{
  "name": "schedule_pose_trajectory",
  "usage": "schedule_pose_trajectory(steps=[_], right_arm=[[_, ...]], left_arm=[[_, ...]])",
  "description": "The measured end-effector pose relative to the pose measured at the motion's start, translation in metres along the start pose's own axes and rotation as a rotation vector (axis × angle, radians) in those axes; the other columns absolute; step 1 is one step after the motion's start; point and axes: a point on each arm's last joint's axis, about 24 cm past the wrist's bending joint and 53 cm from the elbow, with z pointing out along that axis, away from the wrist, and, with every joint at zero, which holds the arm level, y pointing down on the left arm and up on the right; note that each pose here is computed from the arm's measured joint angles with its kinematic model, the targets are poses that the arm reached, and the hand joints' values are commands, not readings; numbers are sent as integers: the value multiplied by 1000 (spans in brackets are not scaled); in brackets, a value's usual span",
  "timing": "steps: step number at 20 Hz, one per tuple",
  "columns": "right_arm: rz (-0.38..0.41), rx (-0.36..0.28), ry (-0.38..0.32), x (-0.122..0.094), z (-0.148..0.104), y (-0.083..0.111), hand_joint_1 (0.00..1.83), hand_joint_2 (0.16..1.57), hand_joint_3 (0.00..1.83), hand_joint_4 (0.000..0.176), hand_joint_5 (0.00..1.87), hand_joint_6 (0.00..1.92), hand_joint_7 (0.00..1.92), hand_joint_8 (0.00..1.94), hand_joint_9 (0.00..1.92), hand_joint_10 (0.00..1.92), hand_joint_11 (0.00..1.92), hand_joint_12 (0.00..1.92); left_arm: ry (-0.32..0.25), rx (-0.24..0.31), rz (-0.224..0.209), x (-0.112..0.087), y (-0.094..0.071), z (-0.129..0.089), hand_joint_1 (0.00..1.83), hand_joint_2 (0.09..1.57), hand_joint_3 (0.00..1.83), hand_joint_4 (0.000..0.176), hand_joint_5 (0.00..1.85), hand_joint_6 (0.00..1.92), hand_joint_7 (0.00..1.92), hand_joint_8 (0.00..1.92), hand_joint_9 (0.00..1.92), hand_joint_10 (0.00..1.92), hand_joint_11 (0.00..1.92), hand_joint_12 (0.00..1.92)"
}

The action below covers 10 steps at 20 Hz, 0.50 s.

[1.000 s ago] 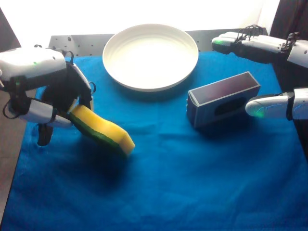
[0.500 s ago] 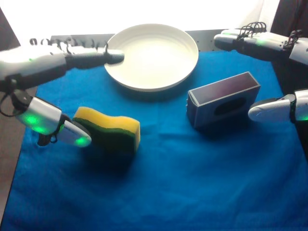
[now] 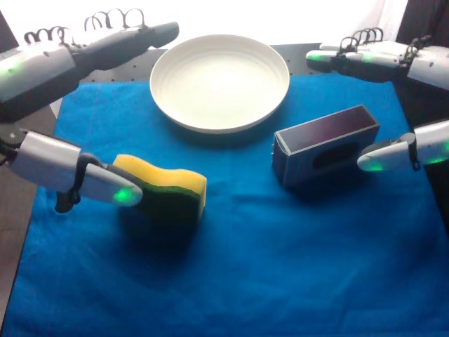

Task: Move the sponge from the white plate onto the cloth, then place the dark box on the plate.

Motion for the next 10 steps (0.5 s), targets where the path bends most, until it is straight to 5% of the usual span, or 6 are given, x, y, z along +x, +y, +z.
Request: schedule_pose_trajectory(steps=[1,3,4,7,9,10], right_arm=[[-14,22,5,-1,1,-5,812,926,0,162,61,4,0,0,0,0,42,19],[-31,54,16,0,5,-12,764,916,0,173,70,7,0,0,1,0,60,28],[-51,65,33,3,7,-14,788,931,0,159,185,5,157,5,134,10,149,111],[-53,72,45,8,11,-16,1029,937,0,62,394,7,395,6,383,5,154,542],[-48,63,45,11,15,-14,1018,1001,0,4,586,15,625,23,628,44,238,890],[-48,59,46,11,17,-13,993,1041,1,0,721,42,767,56,781,105,357,1084]], left_arm=[[2,-6,-12,4,2,-3,851,666,0,176,0,0,0,0,0,0,71,41],[3,-15,-24,8,5,-7,824,664,0,176,0,0,0,0,0,0,85,49],[-2,-21,-35,9,7,-9,762,679,0,175,0,0,0,0,0,0,84,57],[-22,-31,-56,6,11,-12,770,696,0,176,0,0,0,0,0,0,80,69],[-20,-33,-56,7,12,-13,765,714,8,176,0,0,0,0,0,0,76,77],[-20,-32,-57,7,12,-13,771,724,0,176,0,0,0,0,0,0,14,279]])
